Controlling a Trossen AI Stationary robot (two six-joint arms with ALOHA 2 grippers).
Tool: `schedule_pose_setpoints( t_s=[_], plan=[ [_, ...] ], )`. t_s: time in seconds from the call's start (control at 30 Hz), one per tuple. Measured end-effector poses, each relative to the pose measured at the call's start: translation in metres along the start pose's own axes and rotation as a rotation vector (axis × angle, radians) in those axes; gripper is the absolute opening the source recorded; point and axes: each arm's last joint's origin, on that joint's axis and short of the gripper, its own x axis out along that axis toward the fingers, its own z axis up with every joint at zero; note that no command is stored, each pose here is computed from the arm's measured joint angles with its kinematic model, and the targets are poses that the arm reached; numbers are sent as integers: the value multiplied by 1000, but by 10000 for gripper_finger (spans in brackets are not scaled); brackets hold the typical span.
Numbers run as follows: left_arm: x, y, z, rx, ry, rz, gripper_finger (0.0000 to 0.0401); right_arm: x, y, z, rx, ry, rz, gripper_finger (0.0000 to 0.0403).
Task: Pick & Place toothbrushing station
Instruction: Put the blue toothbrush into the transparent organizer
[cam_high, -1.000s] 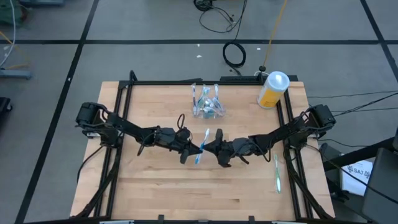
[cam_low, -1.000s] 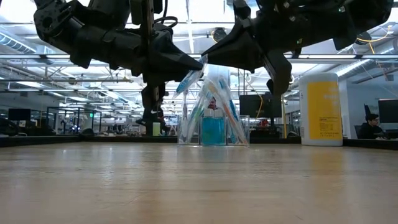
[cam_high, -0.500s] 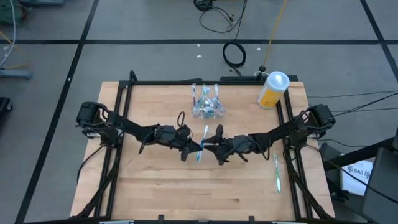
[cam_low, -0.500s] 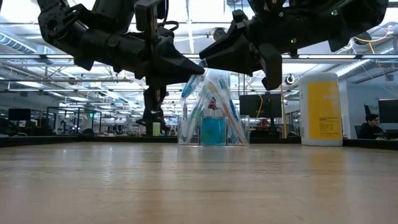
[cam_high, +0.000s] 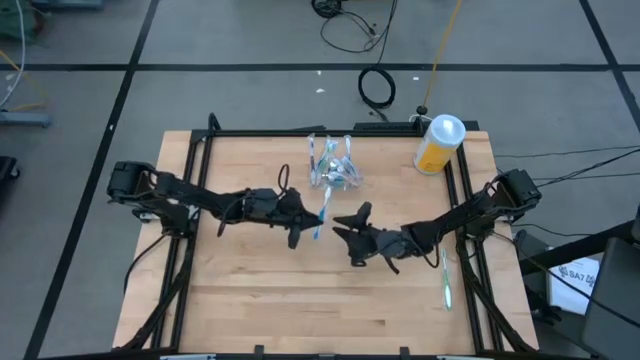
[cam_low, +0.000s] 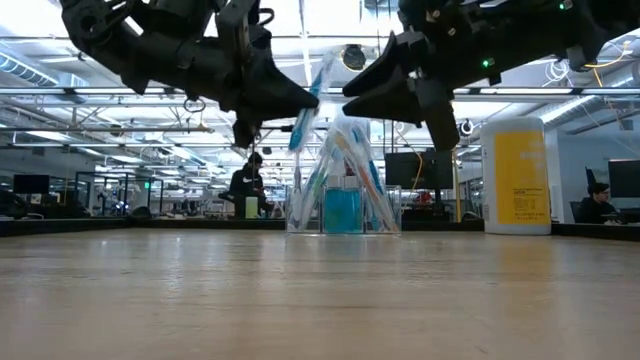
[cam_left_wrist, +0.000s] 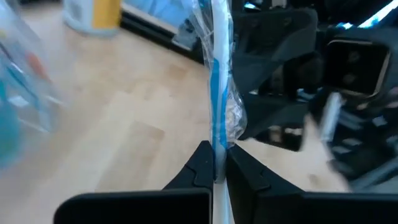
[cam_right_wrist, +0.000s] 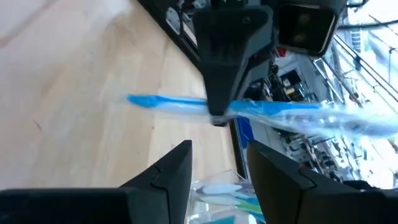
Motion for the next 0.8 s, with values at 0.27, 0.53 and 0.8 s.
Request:
schedule_pose_setpoints(
  t_s=[0.27,0.53,0.8],
  plan=[
    [-5,-2,-7,242,24,238,10,2,-19,0,211,-10,-53,147],
    [-6,-11,-6,372,-39,346,17,21,-52,-14,773,-186,109,150],
    [-6,-15,-6,389,-55,343,15,38,-64,-30,1027,-228,142,153]
  ],
)
